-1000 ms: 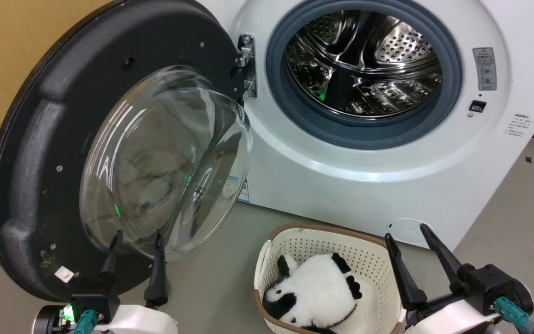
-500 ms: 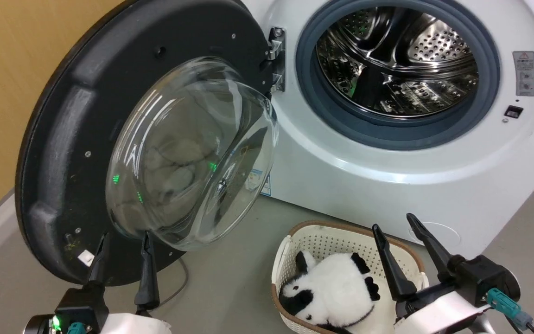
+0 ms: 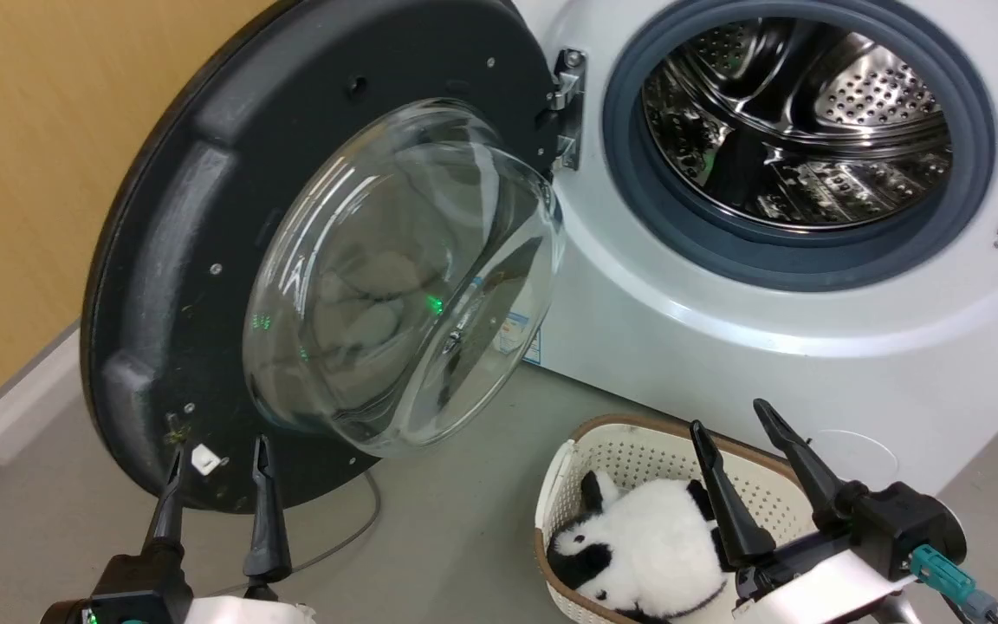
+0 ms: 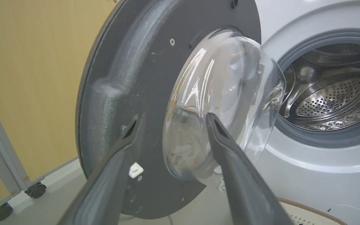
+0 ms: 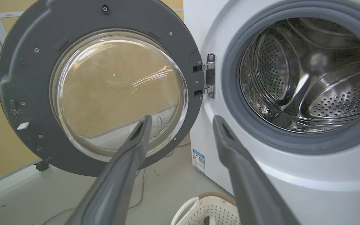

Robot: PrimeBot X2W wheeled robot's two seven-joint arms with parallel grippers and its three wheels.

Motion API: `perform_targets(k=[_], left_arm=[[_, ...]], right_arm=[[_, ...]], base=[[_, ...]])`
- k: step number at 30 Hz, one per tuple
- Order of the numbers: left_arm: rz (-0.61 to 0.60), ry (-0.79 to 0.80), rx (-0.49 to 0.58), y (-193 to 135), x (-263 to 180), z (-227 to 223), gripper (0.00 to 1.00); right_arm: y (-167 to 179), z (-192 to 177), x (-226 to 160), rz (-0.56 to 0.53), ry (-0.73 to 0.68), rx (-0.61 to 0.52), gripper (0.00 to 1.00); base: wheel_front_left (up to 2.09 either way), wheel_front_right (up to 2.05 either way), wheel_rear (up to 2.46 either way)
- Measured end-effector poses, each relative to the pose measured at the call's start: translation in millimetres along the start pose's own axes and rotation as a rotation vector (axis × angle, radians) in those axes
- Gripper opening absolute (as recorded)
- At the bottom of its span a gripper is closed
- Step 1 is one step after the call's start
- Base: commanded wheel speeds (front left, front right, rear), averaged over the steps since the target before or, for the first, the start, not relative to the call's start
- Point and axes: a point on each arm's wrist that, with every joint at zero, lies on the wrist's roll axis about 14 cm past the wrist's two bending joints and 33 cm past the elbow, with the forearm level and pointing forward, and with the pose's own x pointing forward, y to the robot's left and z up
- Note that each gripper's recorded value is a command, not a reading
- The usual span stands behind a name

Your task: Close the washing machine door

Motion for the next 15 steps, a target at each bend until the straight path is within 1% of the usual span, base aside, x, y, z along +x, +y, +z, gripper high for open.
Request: perform_targets(k=[15], left_arm=[[0.13, -0.048, 0.009, 35, -20, 14, 1.0]], right_arm=[[28, -2, 14, 0.095, -0.024, 0.049, 1.0]], base=[[0.0, 0.0, 0.0]])
